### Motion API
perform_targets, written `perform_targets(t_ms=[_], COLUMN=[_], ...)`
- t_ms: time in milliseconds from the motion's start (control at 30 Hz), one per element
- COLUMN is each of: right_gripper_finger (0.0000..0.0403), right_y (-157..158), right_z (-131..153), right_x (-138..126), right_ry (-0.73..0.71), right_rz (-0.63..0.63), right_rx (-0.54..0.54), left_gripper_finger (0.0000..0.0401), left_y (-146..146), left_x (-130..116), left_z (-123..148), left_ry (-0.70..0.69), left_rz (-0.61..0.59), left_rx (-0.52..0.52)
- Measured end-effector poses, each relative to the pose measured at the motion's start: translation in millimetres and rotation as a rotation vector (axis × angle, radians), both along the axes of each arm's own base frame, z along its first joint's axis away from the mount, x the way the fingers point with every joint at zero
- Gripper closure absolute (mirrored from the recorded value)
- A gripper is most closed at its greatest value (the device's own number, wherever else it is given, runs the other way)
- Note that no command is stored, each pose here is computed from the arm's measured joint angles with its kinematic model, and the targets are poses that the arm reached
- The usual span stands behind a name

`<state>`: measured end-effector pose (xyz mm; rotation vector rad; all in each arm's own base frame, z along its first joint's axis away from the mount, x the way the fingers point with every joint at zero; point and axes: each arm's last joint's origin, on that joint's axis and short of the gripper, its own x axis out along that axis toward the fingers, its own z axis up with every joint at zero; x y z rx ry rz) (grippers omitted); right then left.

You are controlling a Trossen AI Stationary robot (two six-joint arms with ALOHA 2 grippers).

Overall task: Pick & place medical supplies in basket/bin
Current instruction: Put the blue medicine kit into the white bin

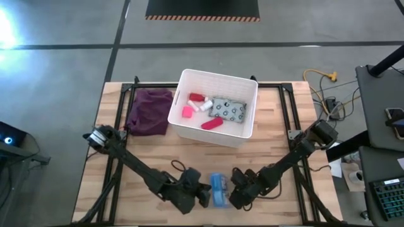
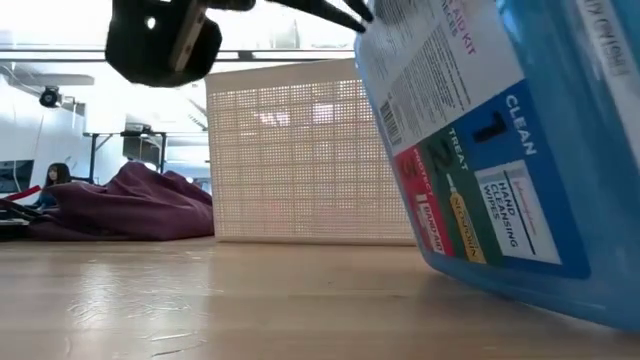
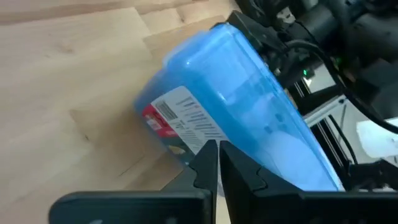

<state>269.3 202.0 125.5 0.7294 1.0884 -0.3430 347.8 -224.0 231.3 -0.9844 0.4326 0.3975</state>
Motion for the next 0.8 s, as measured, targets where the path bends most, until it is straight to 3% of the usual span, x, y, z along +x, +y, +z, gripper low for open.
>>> perform_targets(t_ms=[267,567,800], right_gripper_finger=[0.0229,0.0229,0.0229], right_y=[1.9,-0.7,2.5], right_z=[18.4,49.4,38.9], right_x=[-12.2,-11.4,-8.1], right_ry=[-0.069,-0.192,-0.179], right_rz=[-0.023,-0.01,-0.006], right_rx=[-0.069,-0.024,-0.029], left_gripper_finger=[0.04,0.04,0.0367], left_y=[4.0,6.7,9.6], left_x=[-0.5,2.5,5.7], left_z=[-8.0,-7.4,-6.2], left_ry=[0.031,0.018,-0.002], left_rz=[-0.008,-0.001,0.024], left_rx=[0.004,-0.008,-0.049])
